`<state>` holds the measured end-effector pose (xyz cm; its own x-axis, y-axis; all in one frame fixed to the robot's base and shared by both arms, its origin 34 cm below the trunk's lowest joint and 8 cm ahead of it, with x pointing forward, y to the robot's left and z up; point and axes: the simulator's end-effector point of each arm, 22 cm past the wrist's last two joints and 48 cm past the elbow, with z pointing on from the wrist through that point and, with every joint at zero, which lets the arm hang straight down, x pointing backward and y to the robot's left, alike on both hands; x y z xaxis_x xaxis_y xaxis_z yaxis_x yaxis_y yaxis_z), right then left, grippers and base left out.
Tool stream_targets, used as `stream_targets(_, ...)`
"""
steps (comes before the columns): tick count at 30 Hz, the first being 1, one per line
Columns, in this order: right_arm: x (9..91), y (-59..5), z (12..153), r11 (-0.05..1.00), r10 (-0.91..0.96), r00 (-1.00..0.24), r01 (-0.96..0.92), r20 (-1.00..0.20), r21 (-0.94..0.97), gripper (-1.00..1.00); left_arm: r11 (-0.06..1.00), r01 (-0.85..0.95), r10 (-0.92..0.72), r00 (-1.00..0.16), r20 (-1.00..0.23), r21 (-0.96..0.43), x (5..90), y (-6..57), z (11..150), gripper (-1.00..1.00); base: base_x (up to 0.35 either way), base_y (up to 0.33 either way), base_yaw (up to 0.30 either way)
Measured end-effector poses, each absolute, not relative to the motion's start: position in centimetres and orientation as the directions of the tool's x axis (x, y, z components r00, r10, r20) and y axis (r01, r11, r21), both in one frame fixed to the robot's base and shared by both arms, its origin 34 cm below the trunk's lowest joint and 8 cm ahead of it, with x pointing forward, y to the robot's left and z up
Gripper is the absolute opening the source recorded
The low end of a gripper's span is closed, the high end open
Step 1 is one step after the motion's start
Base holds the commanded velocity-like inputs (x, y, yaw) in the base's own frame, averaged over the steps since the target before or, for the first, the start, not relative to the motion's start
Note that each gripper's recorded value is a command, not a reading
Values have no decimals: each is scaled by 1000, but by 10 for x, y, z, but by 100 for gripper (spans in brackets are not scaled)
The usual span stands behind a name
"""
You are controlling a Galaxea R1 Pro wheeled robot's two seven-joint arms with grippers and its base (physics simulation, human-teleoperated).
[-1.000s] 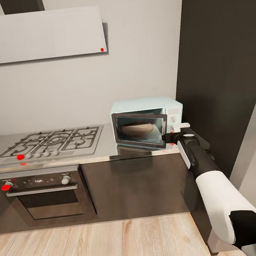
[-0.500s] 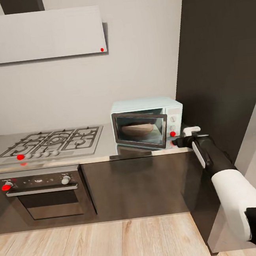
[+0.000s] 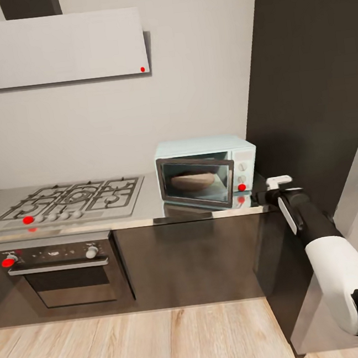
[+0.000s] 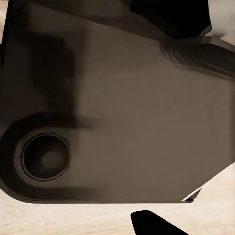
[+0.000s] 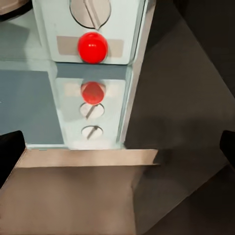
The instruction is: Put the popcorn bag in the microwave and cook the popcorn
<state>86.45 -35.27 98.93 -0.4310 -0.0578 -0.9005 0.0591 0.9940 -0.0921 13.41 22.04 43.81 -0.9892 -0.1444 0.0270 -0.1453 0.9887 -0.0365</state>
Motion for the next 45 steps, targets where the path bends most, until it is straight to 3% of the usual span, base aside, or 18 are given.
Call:
stream_targets(19,867,-346,992,995,-52,-416,52,-908,-81,100,989,-145,-144,-989,27,-36,134,220,438,100,227,0,0)
stream_targets(35,871,-314,993,998,-60,-397,8,-916,-68,100,989,-145,-144,-989,27,-36,134,220,438,100,14,0,0)
stream_targets(42,869,-302,989,994,-62,-402,-102,-913,-23,100,989,-145,-144,-989,27,-37,134,220,438,100,0,0,0)
stream_targets(45,863,-251,987,965,-41,-408,-253,-912,70,100,989,-145,-144,-989,27,-37,134,220,438,100,0,0,0)
